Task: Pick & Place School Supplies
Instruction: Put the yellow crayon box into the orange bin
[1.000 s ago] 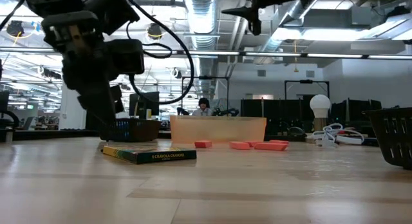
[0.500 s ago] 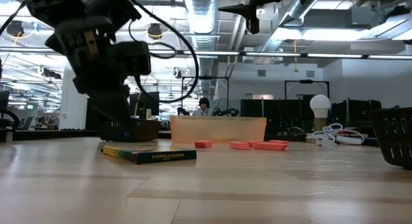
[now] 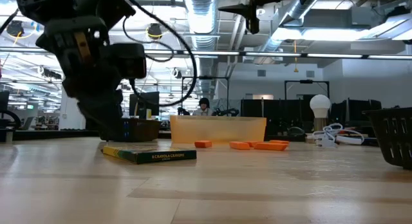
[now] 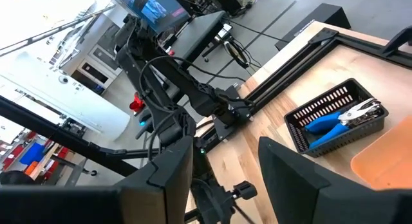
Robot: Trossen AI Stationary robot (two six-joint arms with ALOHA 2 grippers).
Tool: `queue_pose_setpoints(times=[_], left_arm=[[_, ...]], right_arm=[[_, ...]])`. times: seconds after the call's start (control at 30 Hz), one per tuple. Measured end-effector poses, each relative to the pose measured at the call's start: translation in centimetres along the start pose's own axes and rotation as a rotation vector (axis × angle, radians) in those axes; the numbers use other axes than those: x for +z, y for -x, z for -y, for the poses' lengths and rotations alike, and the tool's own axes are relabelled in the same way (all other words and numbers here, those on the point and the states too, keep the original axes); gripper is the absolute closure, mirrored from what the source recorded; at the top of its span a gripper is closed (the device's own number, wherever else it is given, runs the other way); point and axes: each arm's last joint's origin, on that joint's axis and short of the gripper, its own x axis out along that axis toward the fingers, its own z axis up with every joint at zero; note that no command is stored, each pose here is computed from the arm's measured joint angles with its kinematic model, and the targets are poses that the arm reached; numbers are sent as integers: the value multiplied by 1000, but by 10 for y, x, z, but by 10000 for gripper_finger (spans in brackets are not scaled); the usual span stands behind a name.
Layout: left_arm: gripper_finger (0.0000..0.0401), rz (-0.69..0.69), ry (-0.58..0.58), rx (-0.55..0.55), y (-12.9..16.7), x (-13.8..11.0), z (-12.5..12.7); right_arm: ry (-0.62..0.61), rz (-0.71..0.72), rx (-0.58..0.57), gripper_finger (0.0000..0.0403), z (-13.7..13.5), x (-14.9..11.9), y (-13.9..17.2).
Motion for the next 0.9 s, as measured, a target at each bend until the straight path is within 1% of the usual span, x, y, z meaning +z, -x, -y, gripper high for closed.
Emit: queue_pose_setpoints(times=[0.17,0.43,0.6,0.9], left_arm=[[401,-12,25,6,-12,-3,-4],[401,1,41,-43,-27,-4,-5],[401,0,27,-54,-28,-7,0],[401,-39,24,-89,-30,-21,16]], right_arm=[[1,-4,4,235,-1,-1,0],[-6,-12,7,235,-1,-1,0],[-10,-22,1,235,0,-2,0],[0,-28,-15,235,3,-2,1]])
